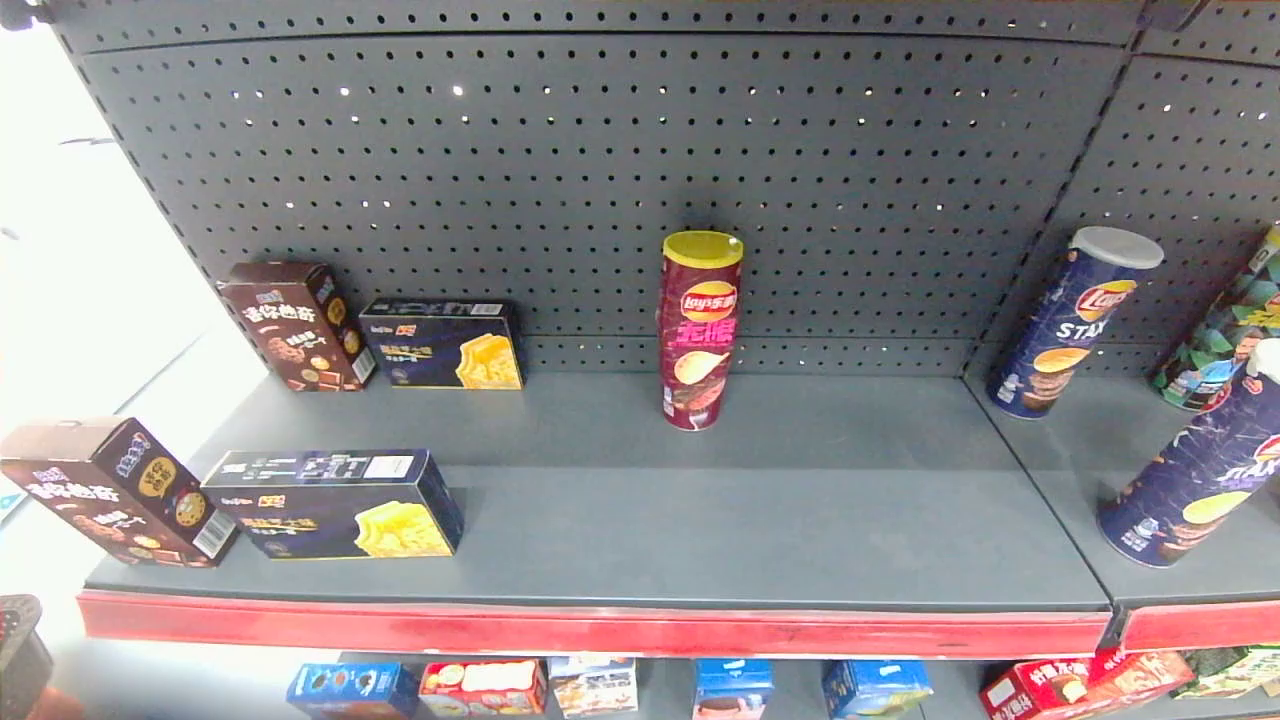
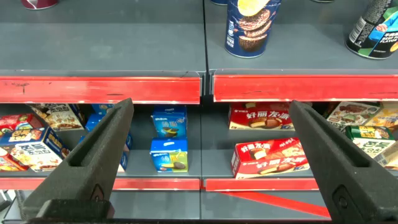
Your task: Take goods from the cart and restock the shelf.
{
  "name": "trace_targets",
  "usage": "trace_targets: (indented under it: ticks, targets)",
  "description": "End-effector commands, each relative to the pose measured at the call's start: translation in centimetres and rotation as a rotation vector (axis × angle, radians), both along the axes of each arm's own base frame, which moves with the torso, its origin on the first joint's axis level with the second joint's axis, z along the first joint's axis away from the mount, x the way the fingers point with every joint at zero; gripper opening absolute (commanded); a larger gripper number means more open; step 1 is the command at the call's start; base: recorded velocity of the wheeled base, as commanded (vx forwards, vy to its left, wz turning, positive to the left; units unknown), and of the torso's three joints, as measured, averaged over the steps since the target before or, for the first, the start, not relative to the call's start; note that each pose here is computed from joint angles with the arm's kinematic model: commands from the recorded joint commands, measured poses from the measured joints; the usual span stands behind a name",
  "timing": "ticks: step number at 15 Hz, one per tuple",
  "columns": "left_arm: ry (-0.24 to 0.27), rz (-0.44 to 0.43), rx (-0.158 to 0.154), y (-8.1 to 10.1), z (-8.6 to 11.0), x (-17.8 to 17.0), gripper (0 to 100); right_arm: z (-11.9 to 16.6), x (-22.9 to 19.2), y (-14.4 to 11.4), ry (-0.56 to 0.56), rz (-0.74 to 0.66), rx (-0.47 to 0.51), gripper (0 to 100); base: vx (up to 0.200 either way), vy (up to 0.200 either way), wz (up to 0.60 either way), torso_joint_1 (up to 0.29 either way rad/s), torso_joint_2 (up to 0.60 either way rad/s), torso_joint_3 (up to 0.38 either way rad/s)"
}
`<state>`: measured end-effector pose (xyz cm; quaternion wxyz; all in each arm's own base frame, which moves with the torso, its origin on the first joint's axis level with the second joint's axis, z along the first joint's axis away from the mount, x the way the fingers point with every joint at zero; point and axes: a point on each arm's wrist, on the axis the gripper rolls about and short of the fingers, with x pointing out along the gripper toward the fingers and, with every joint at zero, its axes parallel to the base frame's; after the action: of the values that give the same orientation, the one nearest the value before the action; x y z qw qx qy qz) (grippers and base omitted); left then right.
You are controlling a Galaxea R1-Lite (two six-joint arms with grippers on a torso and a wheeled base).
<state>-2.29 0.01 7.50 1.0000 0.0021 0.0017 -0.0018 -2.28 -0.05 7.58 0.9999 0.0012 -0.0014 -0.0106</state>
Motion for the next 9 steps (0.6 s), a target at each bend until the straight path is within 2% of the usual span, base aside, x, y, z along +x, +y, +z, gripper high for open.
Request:
trace_targets:
  ticks: [1, 9]
  targets:
    - [0.001, 0.001, 0.000, 0.00, 0.00, 0.01, 100, 0.01, 0.01, 0.00, 0.001, 0.001, -0.001, 100, 0.000, 0.000, 0.00, 0.000, 0.00, 0.000]
    - [0.001, 0.001, 0.000, 0.00, 0.00, 0.01, 100, 0.01, 0.01, 0.00, 0.001, 0.000, -0.001, 100, 0.000, 0.000, 0.00, 0.000, 0.00, 0.000]
